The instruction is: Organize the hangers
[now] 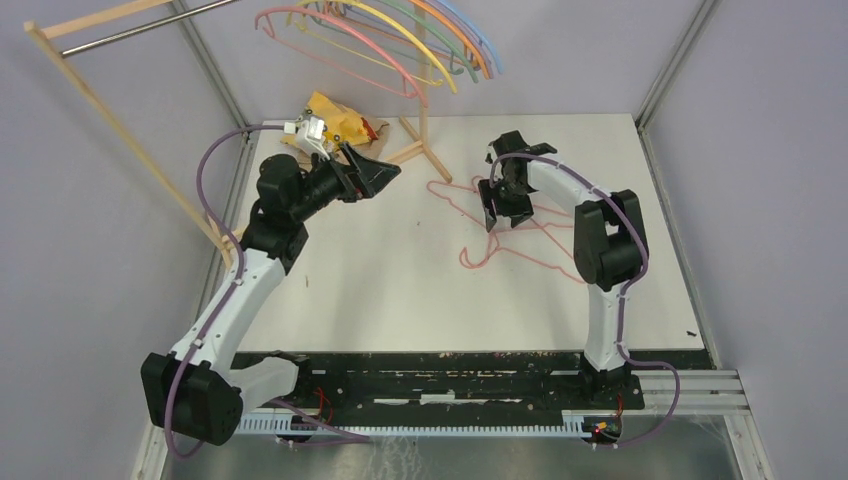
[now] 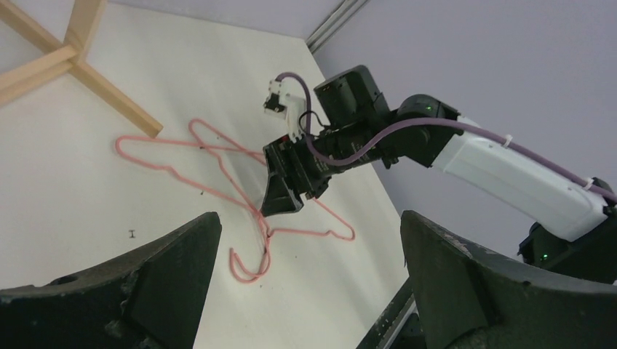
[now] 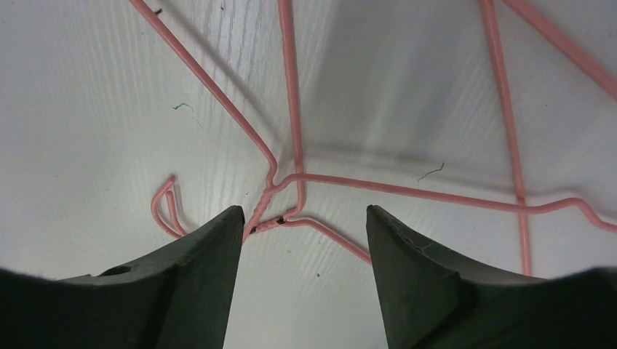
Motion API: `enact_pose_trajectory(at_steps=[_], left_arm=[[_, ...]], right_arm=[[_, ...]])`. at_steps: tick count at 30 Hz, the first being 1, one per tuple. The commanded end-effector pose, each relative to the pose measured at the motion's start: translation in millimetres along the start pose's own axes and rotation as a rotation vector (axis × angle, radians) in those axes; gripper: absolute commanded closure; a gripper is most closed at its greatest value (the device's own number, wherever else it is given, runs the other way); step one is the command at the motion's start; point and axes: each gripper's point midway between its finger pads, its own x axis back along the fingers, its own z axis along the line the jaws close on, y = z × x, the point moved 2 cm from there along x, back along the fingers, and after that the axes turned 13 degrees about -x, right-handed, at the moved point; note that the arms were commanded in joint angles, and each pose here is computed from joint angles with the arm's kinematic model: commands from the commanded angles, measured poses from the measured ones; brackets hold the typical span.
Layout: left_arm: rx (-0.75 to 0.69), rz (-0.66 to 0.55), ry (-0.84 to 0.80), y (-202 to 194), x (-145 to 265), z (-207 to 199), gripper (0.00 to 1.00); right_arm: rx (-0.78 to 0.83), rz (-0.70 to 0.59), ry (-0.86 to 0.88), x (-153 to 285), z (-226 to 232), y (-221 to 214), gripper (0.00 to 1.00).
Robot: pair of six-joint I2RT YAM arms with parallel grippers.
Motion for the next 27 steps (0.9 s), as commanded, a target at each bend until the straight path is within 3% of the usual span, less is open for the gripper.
enact_pose_trajectory(at_steps=[1, 13, 27], left_arm=[[-0.019, 0.002, -0.037, -11, 2, -1, 0.01], [0.011, 0.047, -0.021, -33, 2, 9, 0.01], [0.02, 0.053, -0.021, -42, -4, 16, 0.01]], right_arm=[[0.077, -0.067, -0.001, 0, 3, 23, 0.29], [0.135, -0.03, 0.018, -41, 3, 26, 0.29], [0.003, 0.113, 0.239, 0, 31, -67, 0.33]])
